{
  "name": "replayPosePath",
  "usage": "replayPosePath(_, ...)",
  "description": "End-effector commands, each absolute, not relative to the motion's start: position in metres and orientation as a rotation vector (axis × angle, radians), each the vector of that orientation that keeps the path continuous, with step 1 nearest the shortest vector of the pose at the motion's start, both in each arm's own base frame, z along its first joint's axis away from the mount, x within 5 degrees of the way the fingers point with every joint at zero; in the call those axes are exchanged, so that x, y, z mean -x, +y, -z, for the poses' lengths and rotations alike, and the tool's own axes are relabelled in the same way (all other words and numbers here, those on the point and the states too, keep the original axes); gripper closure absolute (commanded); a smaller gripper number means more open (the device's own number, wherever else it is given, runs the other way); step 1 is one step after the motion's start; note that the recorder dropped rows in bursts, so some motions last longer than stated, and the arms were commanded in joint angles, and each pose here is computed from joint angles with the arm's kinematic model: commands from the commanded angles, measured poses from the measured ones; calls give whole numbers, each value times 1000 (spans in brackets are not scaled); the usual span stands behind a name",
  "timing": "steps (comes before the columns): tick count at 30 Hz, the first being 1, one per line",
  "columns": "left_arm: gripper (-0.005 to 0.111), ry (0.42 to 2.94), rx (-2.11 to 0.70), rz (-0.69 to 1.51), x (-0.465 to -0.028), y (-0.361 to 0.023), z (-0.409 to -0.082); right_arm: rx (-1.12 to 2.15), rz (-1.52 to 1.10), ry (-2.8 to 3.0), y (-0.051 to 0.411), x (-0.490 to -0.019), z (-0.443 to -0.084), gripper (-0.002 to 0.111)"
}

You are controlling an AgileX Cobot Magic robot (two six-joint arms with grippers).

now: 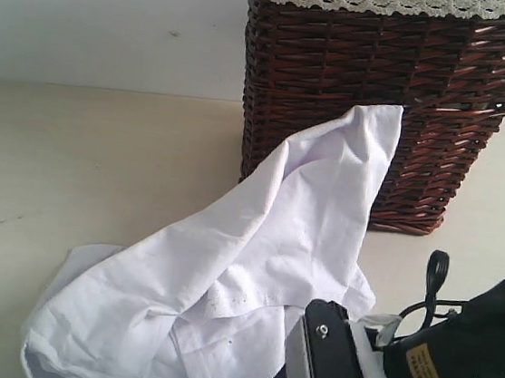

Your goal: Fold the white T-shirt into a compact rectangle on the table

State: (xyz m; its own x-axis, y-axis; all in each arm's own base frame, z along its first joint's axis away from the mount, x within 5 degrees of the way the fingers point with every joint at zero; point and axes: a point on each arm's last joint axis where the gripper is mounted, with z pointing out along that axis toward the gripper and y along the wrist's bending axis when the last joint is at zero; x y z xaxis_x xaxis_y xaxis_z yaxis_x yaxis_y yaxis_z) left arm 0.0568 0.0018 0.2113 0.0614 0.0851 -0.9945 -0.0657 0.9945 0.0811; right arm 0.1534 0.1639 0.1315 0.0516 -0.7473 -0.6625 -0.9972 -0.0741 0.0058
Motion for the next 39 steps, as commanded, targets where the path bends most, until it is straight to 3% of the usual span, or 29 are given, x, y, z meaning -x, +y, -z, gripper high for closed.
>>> replayPosePath(1,107,1499,-8,-106,-56,2,-212,2017,-637,1617,167,-150,-121,43)
replayPosePath(8,107,1499,-8,-106,-56,2,-212,2088,-509,1628,169,-154,-104,44)
replayPosePath(15,107,1499,-8,-106,-56,2,-212,1794,-544,1782,179,-168,-112,51)
replayPosePath(22,107,1499,-8,-106,-56,2,-212,1676,-554,1820,185,-177,-119,89)
replayPosePath(26,107,1499,-8,-106,-56,2,-212,1646,-603,1835,187,-176,-120,105)
replayPosePath(30,107,1499,-8,-106,-56,2,-212,1602,-660,1864,189,-174,-121,101)
replayPosePath(34,107,1499,-8,-106,-56,2,-212,1646,-656,1913,185,-171,-118,66)
replayPosePath(39,107,1499,-8,-106,-56,2,-212,1759,-681,1933,182,-163,-114,70)
